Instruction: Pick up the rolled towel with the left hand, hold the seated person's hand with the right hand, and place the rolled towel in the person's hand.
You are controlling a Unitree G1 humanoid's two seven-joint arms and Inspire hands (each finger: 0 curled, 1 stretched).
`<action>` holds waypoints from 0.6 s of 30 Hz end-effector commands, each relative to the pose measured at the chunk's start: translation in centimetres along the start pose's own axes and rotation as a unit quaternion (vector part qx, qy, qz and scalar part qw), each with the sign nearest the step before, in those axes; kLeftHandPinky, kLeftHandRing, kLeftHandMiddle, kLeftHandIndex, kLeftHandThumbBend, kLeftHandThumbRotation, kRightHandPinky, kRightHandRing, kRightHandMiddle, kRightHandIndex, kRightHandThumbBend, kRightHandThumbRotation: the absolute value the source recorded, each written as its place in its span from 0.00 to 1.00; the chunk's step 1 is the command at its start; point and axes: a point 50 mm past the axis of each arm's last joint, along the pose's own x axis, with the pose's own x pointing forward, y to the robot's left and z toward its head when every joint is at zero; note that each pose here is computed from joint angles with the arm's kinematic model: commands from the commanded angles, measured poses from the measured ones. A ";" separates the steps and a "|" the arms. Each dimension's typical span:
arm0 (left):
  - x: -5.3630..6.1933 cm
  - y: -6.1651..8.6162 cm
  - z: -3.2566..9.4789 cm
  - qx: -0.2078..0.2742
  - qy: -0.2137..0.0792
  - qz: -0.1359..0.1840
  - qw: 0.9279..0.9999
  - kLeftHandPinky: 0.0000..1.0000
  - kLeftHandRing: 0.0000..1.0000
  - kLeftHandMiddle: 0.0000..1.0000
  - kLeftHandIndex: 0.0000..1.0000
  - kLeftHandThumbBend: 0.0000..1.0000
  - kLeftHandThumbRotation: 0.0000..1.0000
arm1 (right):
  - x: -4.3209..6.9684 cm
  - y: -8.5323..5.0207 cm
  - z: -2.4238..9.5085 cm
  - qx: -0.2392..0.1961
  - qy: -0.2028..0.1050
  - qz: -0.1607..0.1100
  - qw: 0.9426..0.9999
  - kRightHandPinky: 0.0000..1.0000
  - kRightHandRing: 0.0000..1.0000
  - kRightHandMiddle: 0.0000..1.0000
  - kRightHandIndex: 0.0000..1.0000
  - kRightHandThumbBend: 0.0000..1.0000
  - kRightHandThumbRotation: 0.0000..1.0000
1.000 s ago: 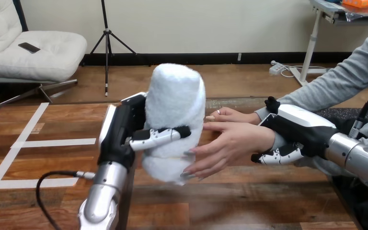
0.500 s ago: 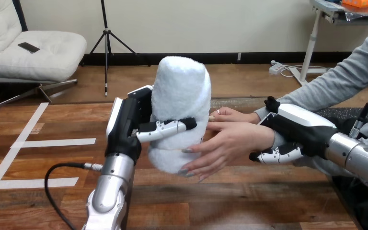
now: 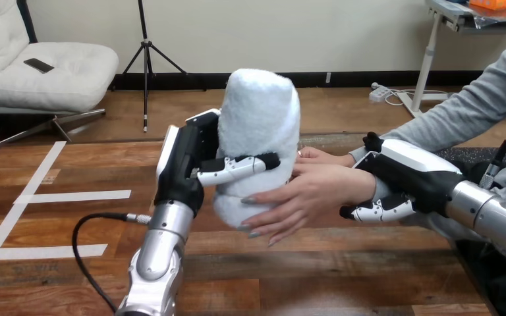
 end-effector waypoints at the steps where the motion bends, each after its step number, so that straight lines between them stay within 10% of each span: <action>1: 2.9 -0.5 3.5 -0.009 -0.075 -0.005 0.997 0.32 0.36 0.41 0.42 0.58 0.00 | 0.0 -1.6 0.7 0.000 -0.022 -0.037 0.999 0.23 0.27 0.33 0.34 0.47 0.34; 18: 3.2 -1.2 3.3 -0.030 -0.070 -0.008 0.997 0.32 0.36 0.41 0.42 0.58 0.00 | -0.1 -1.5 0.6 0.004 -0.021 -0.036 0.999 0.23 0.26 0.32 0.35 0.48 0.35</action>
